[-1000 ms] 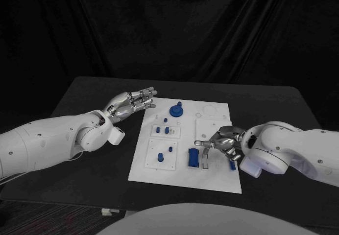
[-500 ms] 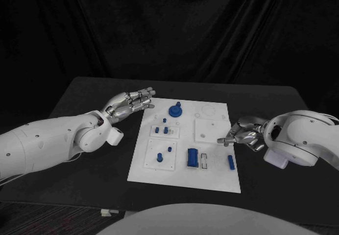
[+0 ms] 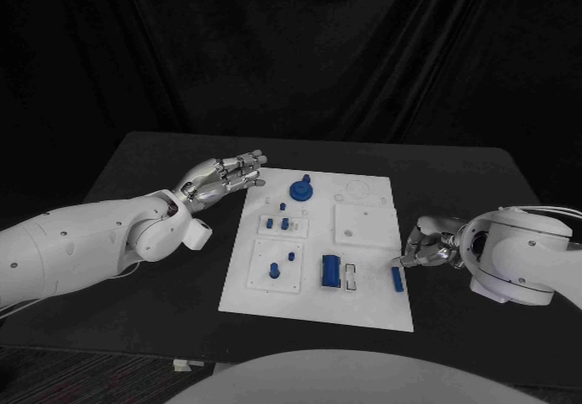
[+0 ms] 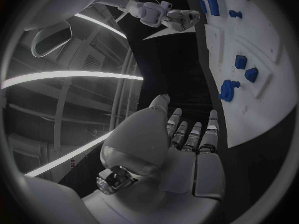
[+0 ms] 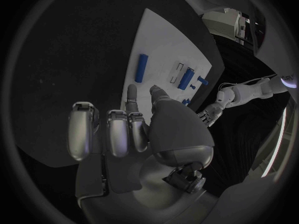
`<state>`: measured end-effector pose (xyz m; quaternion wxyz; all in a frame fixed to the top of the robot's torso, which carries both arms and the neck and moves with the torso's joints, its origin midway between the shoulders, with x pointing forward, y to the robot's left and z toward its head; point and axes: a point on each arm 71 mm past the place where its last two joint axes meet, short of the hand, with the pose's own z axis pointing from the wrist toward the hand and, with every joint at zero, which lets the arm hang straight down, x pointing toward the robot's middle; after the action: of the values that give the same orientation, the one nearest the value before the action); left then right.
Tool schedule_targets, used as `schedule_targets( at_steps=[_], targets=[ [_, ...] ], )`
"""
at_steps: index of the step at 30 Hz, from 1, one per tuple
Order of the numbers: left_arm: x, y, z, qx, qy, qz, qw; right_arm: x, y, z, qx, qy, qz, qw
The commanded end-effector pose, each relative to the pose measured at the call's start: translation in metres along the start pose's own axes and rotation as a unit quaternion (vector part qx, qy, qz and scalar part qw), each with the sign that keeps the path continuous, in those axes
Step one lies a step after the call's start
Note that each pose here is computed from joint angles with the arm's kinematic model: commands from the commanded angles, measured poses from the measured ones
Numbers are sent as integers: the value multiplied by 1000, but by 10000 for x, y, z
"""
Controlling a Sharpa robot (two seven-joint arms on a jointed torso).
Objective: Assemble the parts on the task board
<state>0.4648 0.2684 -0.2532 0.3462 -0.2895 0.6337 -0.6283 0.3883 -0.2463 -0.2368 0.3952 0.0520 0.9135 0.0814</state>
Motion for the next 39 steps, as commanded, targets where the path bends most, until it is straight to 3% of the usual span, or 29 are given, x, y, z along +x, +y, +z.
schedule_targets(
  at_steps=[1,16,39],
  targets=[
    [13,-10,1,8,1,-5,1000,5,-20,0,20,-24,-56,998],
    [12,-7,-4,6,2,-6,1000,171,17,46,13,-16,-67,998],
    [14,2,-2,4,4,-8,1000,428,112,174,-2,19,-79,997]
  ],
)
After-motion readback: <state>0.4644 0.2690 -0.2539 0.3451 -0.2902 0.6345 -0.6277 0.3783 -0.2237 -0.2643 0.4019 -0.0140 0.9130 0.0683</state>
